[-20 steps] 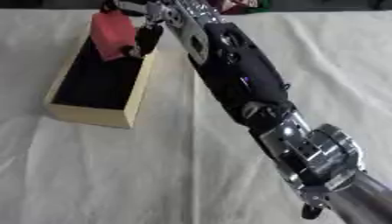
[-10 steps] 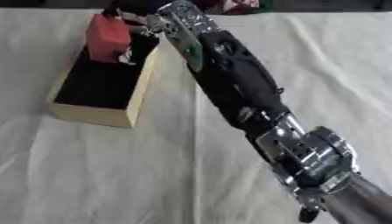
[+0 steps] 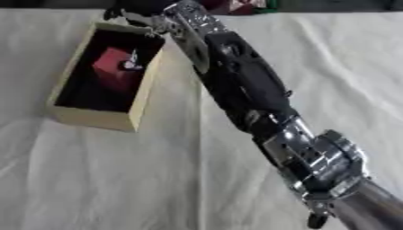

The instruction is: Pick up objects on the table and place them in the box.

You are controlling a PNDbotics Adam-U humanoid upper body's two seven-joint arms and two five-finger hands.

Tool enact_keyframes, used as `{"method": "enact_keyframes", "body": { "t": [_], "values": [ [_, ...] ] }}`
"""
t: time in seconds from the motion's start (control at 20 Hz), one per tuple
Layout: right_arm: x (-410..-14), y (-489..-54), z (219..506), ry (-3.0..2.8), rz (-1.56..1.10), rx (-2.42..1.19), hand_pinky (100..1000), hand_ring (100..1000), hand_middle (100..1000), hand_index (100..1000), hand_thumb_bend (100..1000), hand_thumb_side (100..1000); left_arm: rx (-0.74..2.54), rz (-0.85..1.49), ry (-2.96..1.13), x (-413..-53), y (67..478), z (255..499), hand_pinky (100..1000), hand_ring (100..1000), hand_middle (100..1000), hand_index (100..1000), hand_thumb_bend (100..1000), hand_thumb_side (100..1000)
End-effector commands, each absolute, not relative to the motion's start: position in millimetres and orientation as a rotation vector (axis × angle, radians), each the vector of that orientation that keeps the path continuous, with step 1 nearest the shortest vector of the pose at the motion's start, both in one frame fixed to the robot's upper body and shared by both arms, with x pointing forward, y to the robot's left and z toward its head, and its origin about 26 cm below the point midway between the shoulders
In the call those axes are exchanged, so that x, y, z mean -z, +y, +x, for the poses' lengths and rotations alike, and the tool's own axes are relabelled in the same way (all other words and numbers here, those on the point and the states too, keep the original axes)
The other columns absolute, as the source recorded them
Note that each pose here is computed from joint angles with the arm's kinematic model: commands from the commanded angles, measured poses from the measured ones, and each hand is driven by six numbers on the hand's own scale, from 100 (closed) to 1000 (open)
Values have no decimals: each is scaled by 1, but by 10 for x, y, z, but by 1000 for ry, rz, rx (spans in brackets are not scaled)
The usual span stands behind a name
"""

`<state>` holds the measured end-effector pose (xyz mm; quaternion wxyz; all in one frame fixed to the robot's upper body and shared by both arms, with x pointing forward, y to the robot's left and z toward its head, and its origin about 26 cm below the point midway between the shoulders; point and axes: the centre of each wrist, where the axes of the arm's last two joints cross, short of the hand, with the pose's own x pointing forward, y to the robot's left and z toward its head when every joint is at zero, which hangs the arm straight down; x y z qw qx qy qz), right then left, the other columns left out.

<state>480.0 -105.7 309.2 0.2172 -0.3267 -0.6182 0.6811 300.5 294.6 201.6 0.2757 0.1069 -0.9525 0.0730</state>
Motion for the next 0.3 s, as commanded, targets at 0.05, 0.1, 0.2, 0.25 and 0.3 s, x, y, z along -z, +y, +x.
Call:
{"method": "enact_keyframes", "body": {
  "t": [0.05, 0.1, 0.2, 0.25, 0.3],
  "values": [
    [-3359, -1101, 4723, -1790, -942, -1852, 847, 838, 877, 939, 445, 413, -188, 284, -2590, -2096, 2945, 2978, 568, 548, 540, 689, 100, 164],
    [-3403, -1119, 4698, -1805, -950, -1848, 844, 837, 872, 934, 427, 399, -188, 286, -2589, -2095, 2947, 2977, 568, 548, 540, 689, 100, 164],
    [-3545, -1205, 4607, -1842, -995, -1854, 842, 835, 869, 933, 415, 407, -191, 295, -2587, -2091, 2960, 2973, 568, 548, 540, 689, 100, 165],
    [-3621, -1261, 4548, -1860, -1019, -1854, 840, 832, 866, 930, 395, 400, -193, 300, -2586, -2088, 2967, 2971, 568, 548, 540, 689, 100, 165],
    [-3696, -1319, 4481, -1880, -1038, -1849, 840, 831, 865, 929, 337, 411, -194, 305, -2585, -2087, 2973, 2969, 568, 548, 540, 689, 100, 165]
  ]
}}
